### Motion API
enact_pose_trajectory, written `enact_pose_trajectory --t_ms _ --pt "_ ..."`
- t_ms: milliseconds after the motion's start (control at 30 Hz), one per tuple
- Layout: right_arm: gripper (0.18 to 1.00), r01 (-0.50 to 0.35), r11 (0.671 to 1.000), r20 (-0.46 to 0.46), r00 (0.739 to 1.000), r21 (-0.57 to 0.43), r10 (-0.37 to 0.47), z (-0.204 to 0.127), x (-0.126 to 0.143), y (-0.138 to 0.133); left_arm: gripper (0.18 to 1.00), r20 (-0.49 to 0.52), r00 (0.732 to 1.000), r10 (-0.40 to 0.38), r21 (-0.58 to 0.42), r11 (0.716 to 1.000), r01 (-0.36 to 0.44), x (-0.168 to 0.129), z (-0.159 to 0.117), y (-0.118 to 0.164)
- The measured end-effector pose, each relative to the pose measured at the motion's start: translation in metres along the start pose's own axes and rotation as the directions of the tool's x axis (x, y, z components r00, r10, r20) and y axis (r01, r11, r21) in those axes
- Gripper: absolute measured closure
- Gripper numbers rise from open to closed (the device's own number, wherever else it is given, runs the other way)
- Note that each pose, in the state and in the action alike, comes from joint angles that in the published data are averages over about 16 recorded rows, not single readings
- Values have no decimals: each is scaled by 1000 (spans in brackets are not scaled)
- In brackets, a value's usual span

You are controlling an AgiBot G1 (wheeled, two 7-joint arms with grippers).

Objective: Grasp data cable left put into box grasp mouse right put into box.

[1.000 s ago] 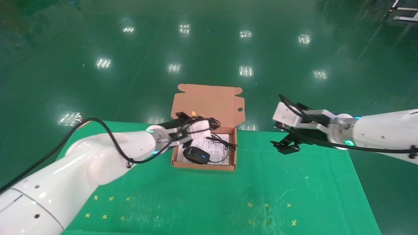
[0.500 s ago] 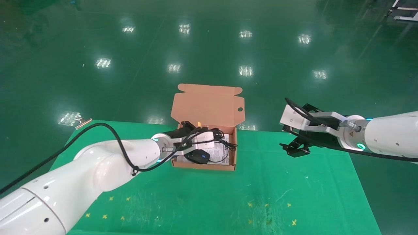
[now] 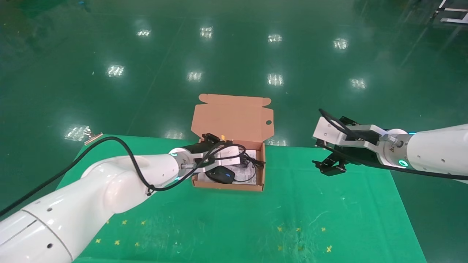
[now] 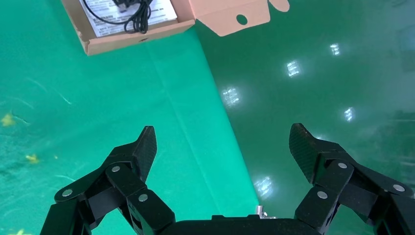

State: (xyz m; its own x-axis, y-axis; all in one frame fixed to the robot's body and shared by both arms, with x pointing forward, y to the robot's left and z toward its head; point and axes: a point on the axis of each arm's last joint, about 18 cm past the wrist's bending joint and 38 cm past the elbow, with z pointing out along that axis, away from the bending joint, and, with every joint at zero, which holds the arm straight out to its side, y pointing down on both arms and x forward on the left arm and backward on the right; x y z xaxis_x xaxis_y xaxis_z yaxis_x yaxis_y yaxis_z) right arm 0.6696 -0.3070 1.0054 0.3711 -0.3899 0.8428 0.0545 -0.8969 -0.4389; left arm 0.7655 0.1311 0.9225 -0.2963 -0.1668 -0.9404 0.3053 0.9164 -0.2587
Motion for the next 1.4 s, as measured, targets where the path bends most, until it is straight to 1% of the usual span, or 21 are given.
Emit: enact_pose_trajectory --t_ms 67,167,300,467,567,733,833,900,1067,1233,1367,1400 --pt "178 2 1000 -7 1000 5 -2 -1 2 -1 774 9 1000 -15 -3 1000 15 -6 -2 2" --pt "178 12 1000 -22 1000 15 -11 -5 8 -5 710 32 998 -44 -8 999 44 -21 -6 5" --pt "178 40 999 -43 998 30 -39 -12 16 -12 634 79 992 -98 -15 995 99 -50 -13 9" --pt "178 89 995 -73 994 50 -86 -23 29 -25 531 149 976 -162 -16 986 166 -91 -25 13" --pt "178 114 992 -83 991 57 -110 -28 33 -31 463 183 965 -190 -13 981 196 -110 -31 14" --pt "178 138 988 -76 988 64 -133 -33 35 -39 378 212 950 -231 -9 971 238 -129 -38 17" --pt "178 127 989 -60 991 72 -123 -34 33 -40 324 206 944 -257 -6 964 264 -130 -41 21" --pt "178 114 990 -44 993 78 -110 -34 30 -40 302 196 940 -280 -2 958 286 -128 -42 24" --pt "178 57 993 17 998 98 -59 -33 17 -37 246 141 925 -353 12 935 355 -113 -46 36" --pt "178 -17 992 101 995 128 4 -32 0 -33 214 57 893 -446 34 895 445 -92 -54 49" --pt "178 -79 985 173 984 155 51 -33 -14 -31 195 -14 859 -512 57 857 512 -77 -63 57" --pt "178 -86 984 182 982 158 57 -34 -16 -30 193 -23 854 -520 60 852 520 -75 -65 58"
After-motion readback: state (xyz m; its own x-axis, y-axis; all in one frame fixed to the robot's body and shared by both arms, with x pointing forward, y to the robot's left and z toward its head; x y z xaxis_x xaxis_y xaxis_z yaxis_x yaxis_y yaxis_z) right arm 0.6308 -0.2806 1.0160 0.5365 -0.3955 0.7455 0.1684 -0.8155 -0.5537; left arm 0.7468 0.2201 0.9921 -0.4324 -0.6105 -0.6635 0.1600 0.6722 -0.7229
